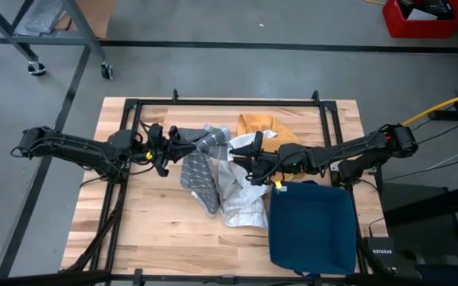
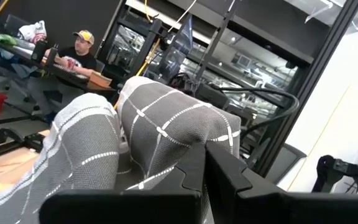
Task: Fold towel
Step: Fold the gray towel
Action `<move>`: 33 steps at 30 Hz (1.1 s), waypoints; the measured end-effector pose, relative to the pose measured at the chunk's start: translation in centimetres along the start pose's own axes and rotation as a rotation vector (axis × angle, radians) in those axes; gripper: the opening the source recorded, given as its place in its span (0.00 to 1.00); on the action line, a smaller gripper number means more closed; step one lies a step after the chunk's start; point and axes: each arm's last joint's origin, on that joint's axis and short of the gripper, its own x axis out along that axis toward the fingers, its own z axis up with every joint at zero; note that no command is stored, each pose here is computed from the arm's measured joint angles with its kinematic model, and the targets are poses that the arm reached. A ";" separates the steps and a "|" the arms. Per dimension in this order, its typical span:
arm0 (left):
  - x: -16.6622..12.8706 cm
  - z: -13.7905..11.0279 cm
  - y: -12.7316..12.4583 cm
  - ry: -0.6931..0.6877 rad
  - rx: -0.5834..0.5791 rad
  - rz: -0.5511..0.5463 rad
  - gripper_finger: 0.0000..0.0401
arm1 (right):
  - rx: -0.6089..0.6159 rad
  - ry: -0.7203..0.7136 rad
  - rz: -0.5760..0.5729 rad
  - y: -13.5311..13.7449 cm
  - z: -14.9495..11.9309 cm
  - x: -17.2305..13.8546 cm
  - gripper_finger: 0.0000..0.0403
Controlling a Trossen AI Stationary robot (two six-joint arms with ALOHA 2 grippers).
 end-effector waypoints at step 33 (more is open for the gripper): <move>-0.1 0.3 0.1 -0.018 0.002 -0.004 0.00 | 0.057 0.093 -0.203 -0.3 -0.1 0.9 0.02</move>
